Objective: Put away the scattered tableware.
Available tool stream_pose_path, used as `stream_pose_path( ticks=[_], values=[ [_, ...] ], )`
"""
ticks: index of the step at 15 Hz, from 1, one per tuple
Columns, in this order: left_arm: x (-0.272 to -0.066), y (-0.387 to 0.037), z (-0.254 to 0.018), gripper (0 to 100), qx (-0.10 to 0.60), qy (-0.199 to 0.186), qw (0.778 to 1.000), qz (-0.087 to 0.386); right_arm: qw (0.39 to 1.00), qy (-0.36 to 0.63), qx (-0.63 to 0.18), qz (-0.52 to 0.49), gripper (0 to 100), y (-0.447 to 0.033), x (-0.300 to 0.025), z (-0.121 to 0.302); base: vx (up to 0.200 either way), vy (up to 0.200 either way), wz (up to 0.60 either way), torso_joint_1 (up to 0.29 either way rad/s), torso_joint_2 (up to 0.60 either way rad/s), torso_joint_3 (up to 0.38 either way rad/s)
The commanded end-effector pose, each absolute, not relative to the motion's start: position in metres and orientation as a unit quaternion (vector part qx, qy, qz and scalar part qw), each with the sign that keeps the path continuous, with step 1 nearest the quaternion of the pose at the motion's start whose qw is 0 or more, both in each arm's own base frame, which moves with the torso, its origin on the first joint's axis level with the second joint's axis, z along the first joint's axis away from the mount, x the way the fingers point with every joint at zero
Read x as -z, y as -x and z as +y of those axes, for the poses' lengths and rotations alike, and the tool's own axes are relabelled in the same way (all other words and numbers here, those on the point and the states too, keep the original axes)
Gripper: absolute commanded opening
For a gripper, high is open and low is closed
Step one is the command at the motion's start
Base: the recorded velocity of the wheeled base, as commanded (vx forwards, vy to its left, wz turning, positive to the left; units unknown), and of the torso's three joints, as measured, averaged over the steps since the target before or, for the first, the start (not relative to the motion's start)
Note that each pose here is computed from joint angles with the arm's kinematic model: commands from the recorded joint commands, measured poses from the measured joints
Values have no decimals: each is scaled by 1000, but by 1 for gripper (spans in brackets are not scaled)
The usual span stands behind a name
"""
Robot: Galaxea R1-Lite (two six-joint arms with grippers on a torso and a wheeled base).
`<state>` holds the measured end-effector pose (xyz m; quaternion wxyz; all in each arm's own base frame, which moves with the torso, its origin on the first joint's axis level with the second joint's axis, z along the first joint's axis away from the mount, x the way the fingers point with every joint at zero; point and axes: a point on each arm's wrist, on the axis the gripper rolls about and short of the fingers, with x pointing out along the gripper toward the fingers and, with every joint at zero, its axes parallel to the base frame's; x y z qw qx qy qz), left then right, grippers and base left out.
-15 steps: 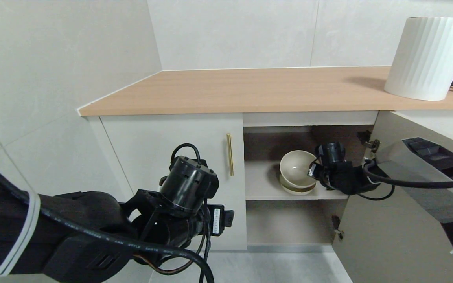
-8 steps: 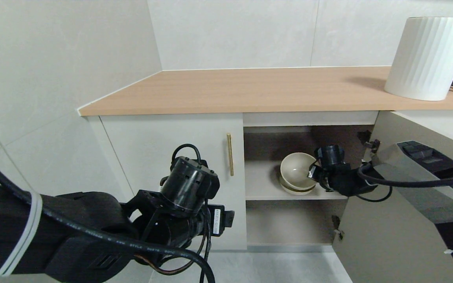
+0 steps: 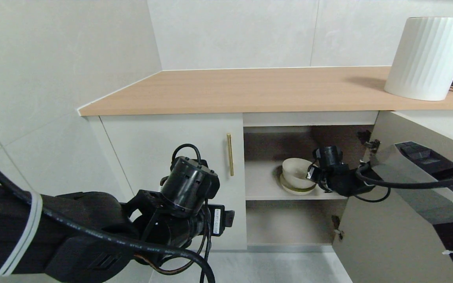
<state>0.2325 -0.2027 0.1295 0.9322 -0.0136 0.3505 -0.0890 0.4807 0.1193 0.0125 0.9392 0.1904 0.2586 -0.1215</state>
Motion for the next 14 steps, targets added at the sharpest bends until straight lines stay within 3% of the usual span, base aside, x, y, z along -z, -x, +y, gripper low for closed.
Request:
stream_pose_path(
  ticks=[1, 4, 7, 10, 11, 14],
  values=[
    [-129, -233, -203, 100, 89, 14, 932, 351, 939, -190, 121, 259, 100, -481, -13, 120, 0, 0, 0, 0, 0, 0],
    [-130, -233, -202, 100, 88, 16, 933, 349, 937, -189, 119, 267, 100, -474, -23, 121, 0, 0, 0, 0, 0, 0],
    [-145, -239, -188, 100, 71, 47, 943, 323, 937, -188, 99, 278, 100, -447, -59, 125, 0, 0, 0, 0, 0, 0],
    [-176, -240, -163, 100, 53, 92, 956, 272, 933, -195, 26, 302, 100, -398, -104, 127, 0, 0, 0, 0, 0, 0],
    [-190, -234, -144, 100, 38, 110, 961, 251, 928, -171, -1, 330, 100, -361, -122, 120, 0, 0, 0, 0, 0, 0],
    [-200, -210, -115, 100, 23, 126, 964, 231, 927, -125, -49, 351, 100, -295, -151, 115, 0, 0, 0, 0, 0, 0]
  ],
)
